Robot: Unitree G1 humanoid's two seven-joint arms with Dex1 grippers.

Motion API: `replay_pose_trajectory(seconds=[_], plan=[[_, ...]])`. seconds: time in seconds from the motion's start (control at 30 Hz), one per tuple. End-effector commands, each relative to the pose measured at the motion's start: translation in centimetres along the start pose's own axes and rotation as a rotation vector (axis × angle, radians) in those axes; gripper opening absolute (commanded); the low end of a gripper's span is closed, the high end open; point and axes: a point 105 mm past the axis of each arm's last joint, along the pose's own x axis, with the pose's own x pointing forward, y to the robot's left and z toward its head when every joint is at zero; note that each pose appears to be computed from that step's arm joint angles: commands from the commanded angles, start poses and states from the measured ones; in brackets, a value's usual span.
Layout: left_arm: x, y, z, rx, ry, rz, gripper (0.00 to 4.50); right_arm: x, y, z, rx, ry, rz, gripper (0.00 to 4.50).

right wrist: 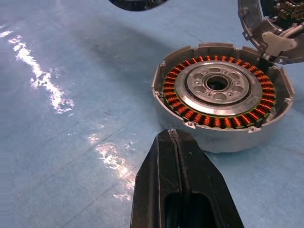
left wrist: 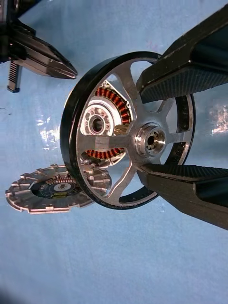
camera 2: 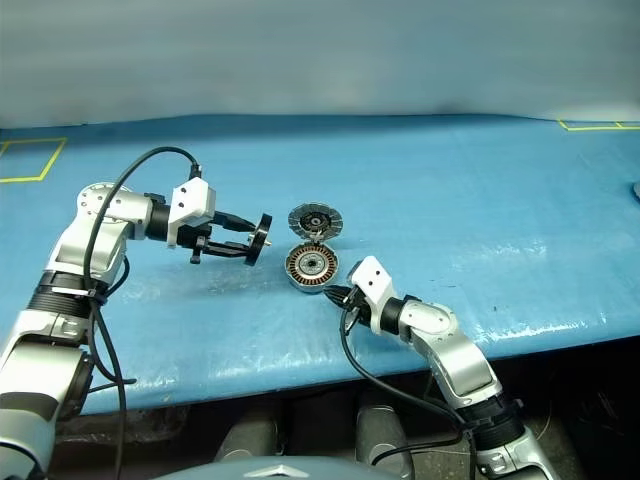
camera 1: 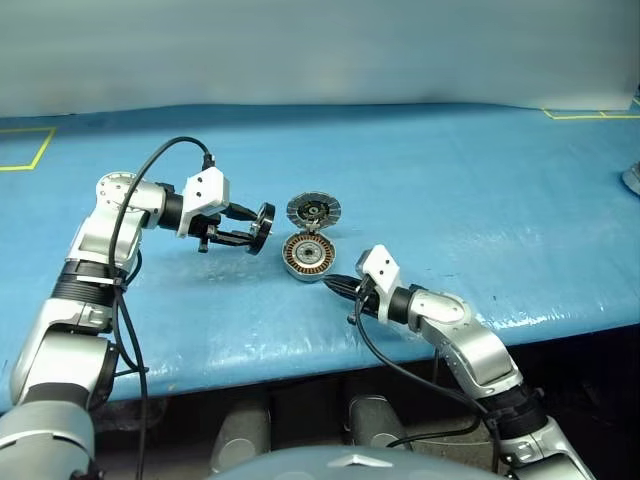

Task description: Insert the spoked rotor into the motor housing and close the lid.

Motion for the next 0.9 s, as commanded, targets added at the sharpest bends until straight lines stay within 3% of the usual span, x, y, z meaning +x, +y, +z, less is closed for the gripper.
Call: replay_pose_trajectory(seconds=[0.03,0.3,0.9], plan=[[0.7,0.3,1.0,0.011,-0.032,-0.013,1.96,-0.5,0.3,2.1,0.023,-0.131,0.042,0.00],[3.5,0.7,1.2,0.018,-0.043,-0.048,1.96,-0.9,0.2,1.9,0.048,-0.169,0.027,0.00],[5.8,1.0,1.5,0.074,-0.010,-0.104,1.96,-1.1,0.4,1.0,0.097,-0.212,0.048,0.00]])
